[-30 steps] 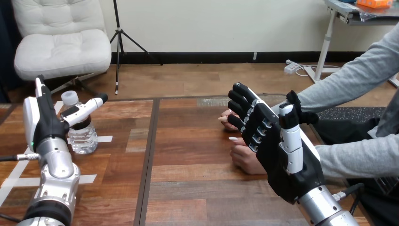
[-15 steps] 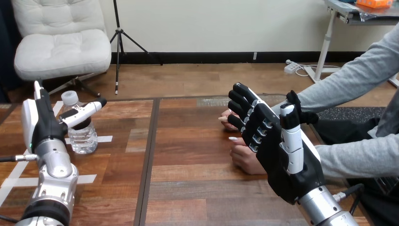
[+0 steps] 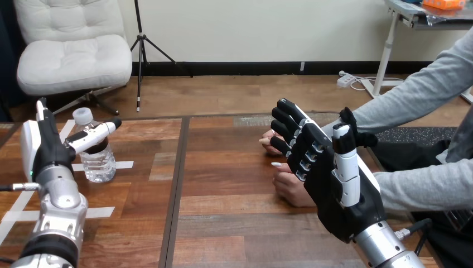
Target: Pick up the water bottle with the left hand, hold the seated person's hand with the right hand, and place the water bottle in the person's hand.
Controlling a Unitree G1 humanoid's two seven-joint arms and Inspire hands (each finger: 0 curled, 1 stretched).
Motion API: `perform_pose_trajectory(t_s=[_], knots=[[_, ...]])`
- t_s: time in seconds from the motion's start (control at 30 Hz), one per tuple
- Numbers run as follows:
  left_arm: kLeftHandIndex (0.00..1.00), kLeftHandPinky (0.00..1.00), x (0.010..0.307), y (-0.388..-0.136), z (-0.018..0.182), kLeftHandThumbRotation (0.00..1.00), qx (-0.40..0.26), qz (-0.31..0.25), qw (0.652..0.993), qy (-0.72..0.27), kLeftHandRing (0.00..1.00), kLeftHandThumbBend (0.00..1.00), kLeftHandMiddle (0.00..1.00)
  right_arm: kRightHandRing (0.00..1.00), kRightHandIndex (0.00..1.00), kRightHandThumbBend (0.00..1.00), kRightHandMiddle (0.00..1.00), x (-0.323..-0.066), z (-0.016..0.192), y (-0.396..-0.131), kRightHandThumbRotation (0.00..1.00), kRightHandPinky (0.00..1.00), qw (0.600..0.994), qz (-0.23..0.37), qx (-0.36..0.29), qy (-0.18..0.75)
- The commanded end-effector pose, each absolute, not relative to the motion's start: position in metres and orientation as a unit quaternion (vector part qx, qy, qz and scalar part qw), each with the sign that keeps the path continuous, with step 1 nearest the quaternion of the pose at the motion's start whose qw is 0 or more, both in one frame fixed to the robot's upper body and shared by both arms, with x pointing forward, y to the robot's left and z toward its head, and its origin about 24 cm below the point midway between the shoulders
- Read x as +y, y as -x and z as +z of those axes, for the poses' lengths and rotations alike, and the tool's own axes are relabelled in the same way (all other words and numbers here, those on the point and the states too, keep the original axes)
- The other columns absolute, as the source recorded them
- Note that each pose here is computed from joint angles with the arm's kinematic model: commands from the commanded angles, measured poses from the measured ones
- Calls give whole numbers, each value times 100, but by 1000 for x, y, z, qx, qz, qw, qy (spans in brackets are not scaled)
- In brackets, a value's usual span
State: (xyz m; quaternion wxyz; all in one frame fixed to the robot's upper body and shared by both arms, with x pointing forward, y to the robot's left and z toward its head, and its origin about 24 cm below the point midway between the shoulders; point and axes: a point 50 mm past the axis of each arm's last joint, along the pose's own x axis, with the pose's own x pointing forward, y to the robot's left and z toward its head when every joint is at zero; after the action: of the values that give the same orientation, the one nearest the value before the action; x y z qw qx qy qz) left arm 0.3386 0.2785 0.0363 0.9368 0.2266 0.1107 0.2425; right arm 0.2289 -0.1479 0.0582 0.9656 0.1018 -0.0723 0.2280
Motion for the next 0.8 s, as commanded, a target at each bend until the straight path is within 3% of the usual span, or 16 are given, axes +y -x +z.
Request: perform_pose_trajectory(t_s=[0.0,0.77], knots=[[100,93,277,-362,75,29,64,239,942,-227,100,100,100,99,95,86,98,-145,78,-234,100,100,960,234,-116,-100],[100,96,278,-367,77,27,100,216,947,-215,100,100,100,99,95,86,97,-145,79,-234,100,100,959,235,-119,-103]])
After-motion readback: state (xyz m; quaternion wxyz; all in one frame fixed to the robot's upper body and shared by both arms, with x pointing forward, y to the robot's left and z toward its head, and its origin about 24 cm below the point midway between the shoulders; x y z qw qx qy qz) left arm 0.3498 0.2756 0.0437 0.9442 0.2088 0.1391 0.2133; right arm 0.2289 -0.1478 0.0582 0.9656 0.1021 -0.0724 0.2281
